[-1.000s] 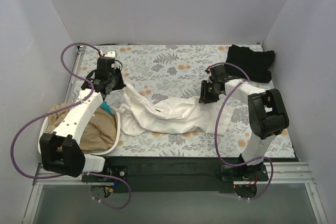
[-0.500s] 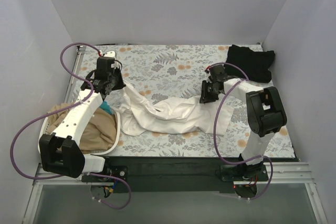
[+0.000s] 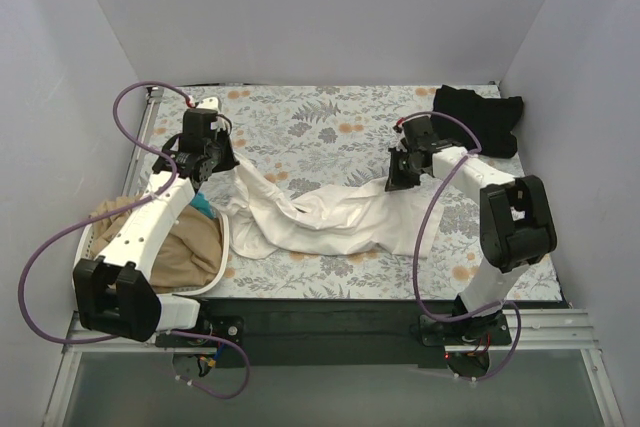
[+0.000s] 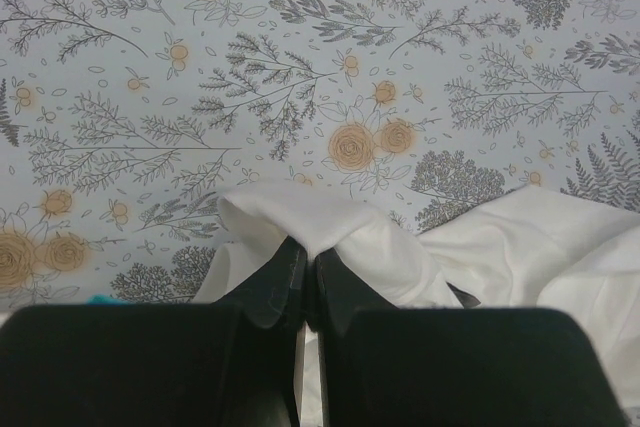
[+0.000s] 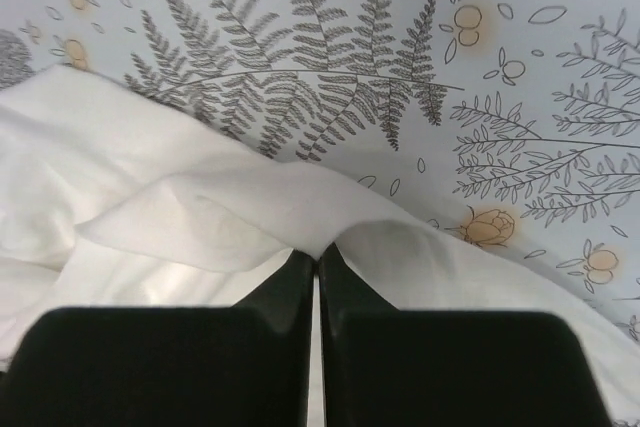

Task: Fold and stack the t-shirts
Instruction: Flatten the tshirt out

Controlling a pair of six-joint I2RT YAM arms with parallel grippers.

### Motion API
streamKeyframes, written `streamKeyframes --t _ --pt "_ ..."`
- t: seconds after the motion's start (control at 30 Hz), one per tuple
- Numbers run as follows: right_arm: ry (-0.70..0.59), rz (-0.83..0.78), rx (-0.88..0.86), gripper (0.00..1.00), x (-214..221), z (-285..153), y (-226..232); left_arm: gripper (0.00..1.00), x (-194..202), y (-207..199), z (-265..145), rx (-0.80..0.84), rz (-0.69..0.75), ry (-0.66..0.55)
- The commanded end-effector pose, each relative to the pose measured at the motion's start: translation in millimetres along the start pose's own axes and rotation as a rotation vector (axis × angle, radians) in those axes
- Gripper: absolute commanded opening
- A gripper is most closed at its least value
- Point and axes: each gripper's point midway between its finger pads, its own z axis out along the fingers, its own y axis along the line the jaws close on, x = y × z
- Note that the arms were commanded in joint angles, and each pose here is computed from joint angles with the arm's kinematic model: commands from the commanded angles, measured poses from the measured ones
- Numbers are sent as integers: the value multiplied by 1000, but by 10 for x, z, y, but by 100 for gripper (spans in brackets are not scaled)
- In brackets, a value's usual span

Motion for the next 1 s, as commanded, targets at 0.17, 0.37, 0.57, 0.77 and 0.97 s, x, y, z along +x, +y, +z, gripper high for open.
streamKeyframes --t 0.17,0.37,0.57,0.77,0.97 --pt "-200 -59 -18 1 -590 -907 243 0 -231 10 -276 2 -11 -93" --pt "-218 -41 -34 6 -542 -1218 130 0 -269 -4 -327 8 -20 -105" --pt "-134 -2 1 8 -173 -1066 -200 0 -255 -53 -379 41 -25 -105" --pt "59 42 17 6 421 -620 -400 0 -69 -116 -370 92 -58 -70" --pt "98 53 34 13 619 -500 -489 0 103 -77 -358 93 -61 -49"
